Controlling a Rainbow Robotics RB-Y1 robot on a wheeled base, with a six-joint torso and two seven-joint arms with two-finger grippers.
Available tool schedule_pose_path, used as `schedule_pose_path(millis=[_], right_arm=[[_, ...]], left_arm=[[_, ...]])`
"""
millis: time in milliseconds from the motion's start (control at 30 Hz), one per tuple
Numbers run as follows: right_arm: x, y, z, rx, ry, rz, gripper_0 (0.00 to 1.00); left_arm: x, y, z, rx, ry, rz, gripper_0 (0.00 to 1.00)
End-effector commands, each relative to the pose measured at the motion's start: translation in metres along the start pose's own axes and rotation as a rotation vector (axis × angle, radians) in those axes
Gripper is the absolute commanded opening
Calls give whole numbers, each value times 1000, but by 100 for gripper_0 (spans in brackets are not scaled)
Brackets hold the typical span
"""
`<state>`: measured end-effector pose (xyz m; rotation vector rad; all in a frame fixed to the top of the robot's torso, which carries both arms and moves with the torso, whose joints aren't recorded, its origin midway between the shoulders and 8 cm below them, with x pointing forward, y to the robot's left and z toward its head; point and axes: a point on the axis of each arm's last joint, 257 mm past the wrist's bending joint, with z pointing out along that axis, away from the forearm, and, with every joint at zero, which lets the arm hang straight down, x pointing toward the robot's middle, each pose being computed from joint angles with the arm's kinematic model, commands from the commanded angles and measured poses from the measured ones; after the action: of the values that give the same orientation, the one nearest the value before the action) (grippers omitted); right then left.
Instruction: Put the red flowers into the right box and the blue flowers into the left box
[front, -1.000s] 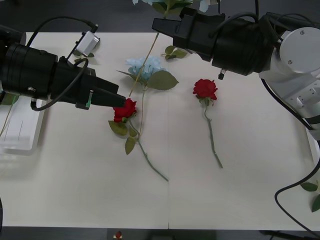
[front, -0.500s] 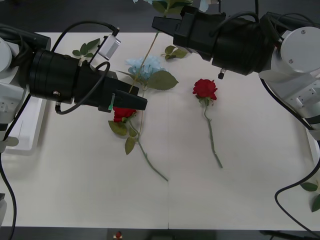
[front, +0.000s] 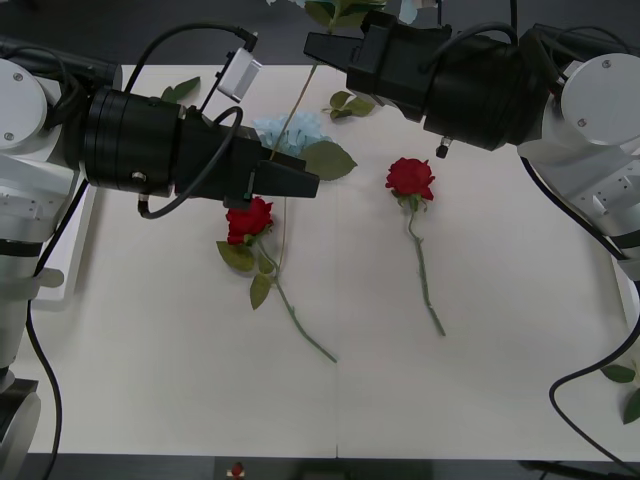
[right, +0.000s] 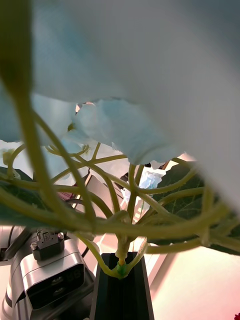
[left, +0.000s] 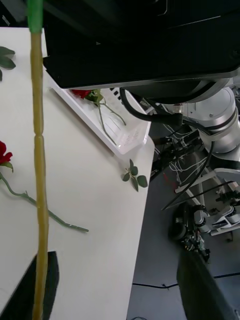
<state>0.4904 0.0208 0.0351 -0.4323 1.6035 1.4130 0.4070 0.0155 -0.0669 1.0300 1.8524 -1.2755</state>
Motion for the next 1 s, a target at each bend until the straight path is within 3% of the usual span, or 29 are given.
schedule_pose_path(millis=[33, 733, 767, 833, 867, 1000], right_arm=[[-9, 20, 9, -45, -25, -16, 0], [-10, 22, 9, -55, -31, -4, 0], [-10, 22, 8, -53, -31, -9, 14], [-10, 18, 7, -38, -28, -31, 50], [-11, 16, 7, -30, -28, -41, 62], [-11, 14, 6, -22, -30, -63, 81]], left_arm=[[-17, -6, -2, -7, -11, 35, 0], [-18, -7, -3, -2, -16, 25, 0], [-18, -8, -3, 1, -19, 25, 0], [-19, -8, -4, 2, -22, 25, 0], [-20, -8, -5, 3, -24, 25, 0], [-20, -7, -7, -1, -30, 21, 0]])
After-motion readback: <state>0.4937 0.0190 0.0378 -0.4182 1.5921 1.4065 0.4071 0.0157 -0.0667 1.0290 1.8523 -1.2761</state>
